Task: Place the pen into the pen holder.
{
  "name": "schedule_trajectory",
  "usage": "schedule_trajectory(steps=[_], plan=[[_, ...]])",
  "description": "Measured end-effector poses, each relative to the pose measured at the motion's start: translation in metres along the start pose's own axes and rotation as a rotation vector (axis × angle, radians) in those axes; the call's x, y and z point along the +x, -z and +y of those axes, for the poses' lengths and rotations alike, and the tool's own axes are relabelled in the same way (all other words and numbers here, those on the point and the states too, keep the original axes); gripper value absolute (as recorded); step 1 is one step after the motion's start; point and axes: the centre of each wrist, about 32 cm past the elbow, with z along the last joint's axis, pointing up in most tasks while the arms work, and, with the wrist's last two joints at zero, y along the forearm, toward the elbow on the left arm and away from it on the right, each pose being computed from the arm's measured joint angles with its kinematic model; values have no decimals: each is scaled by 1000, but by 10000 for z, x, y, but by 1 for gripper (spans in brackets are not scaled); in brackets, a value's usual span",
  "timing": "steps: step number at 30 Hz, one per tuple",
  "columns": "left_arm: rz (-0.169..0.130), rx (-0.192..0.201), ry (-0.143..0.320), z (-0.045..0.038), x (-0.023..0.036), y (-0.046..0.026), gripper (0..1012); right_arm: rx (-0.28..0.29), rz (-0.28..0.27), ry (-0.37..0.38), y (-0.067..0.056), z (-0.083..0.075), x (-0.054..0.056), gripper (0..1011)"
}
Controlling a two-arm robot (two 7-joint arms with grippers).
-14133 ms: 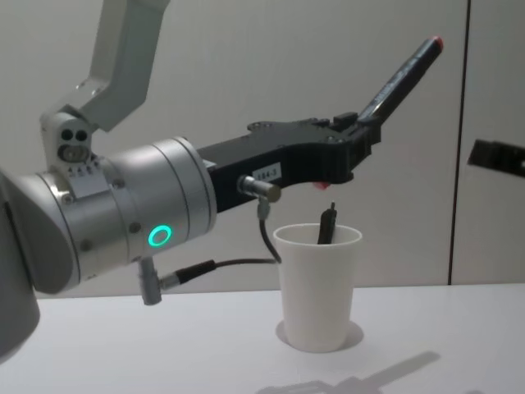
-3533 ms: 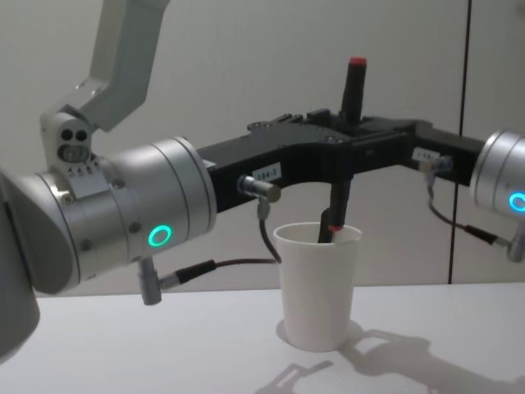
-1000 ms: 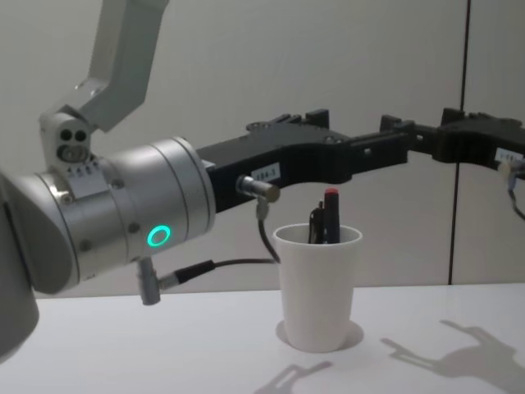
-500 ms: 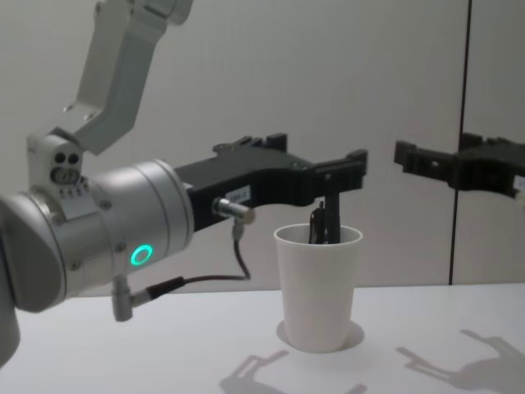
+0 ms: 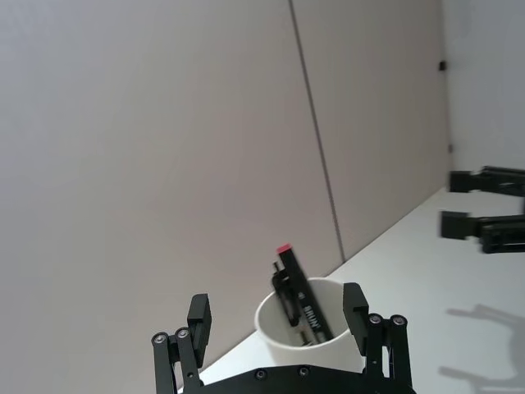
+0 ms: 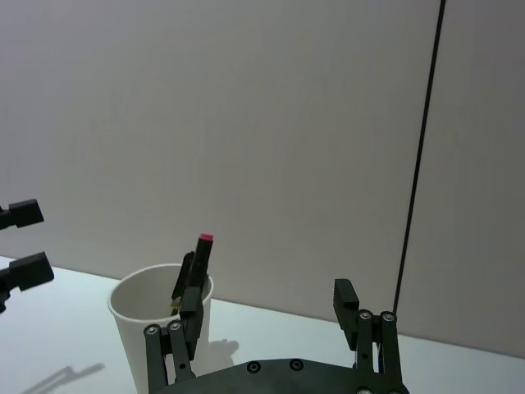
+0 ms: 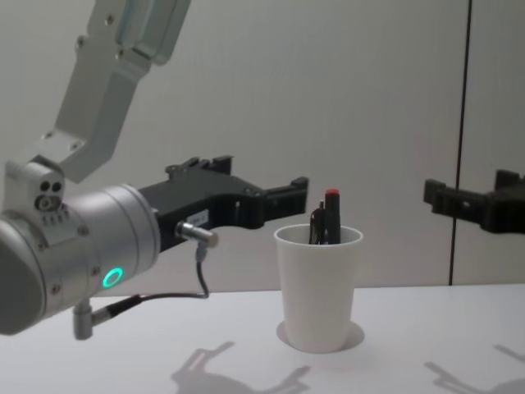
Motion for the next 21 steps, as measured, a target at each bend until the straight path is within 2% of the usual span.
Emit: schedule_trajectory(steps=[4, 11, 21], plan=[[-25, 21, -54, 31, 14, 33, 1001, -17, -3, 21, 19, -93, -34, 1001], [-53, 41, -111, 64, 29, 66, 1001, -38, -7, 50, 37, -213, -78, 1001], [-62, 47, -127, 74, 34, 76, 1001, -45, -9, 59, 42, -247, -90, 1001]])
